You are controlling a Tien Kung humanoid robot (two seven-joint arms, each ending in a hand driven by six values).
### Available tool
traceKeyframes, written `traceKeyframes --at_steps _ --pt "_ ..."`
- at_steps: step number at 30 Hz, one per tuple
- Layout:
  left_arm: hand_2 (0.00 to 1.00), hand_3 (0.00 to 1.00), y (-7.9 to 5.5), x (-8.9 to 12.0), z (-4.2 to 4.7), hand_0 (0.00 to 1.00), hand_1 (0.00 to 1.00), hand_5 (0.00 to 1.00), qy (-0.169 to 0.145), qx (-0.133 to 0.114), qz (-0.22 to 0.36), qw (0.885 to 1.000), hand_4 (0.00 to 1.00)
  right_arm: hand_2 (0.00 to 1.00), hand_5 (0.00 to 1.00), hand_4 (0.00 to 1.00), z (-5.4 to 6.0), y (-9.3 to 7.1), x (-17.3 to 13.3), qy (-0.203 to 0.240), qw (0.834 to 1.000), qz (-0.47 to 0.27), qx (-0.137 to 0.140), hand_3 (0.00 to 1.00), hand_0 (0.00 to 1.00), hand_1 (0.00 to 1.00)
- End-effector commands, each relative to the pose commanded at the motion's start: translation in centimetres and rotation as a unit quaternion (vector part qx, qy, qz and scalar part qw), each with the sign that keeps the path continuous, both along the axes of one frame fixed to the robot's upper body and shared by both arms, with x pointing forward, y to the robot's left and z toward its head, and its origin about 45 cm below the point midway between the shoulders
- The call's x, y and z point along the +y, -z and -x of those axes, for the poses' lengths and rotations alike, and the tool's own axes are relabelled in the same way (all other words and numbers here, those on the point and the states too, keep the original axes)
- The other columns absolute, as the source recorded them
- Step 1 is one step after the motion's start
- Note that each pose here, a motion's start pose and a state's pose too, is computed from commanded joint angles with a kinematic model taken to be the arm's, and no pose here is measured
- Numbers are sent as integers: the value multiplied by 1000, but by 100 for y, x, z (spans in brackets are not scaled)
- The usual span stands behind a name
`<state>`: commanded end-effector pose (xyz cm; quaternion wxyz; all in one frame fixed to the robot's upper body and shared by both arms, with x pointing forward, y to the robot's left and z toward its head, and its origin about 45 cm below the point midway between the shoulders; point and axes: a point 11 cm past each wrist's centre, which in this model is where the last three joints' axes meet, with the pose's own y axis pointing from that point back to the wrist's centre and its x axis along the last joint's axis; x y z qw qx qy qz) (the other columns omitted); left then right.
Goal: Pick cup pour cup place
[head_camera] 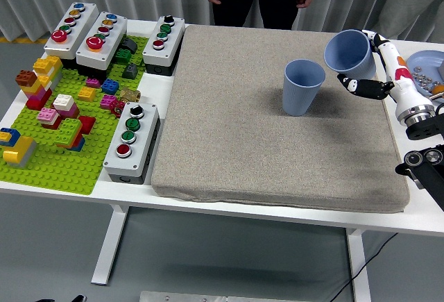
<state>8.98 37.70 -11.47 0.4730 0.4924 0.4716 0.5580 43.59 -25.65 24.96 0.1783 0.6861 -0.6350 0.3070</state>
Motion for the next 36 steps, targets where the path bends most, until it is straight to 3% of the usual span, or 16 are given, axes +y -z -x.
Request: traceKeyframes --at_steps 19,36 --pt "855 730 -7 6 -28 781 786 976 0 -3 0 1000 514 625 39 715 -10 -134 171 -22 992 111 -62 697 875 743" --pt "855 731 -13 20 -41 781 787 973 0 -4 -2 1000 515 622 41 714 -28 -175 227 -31 981 170 -83 692 878 742"
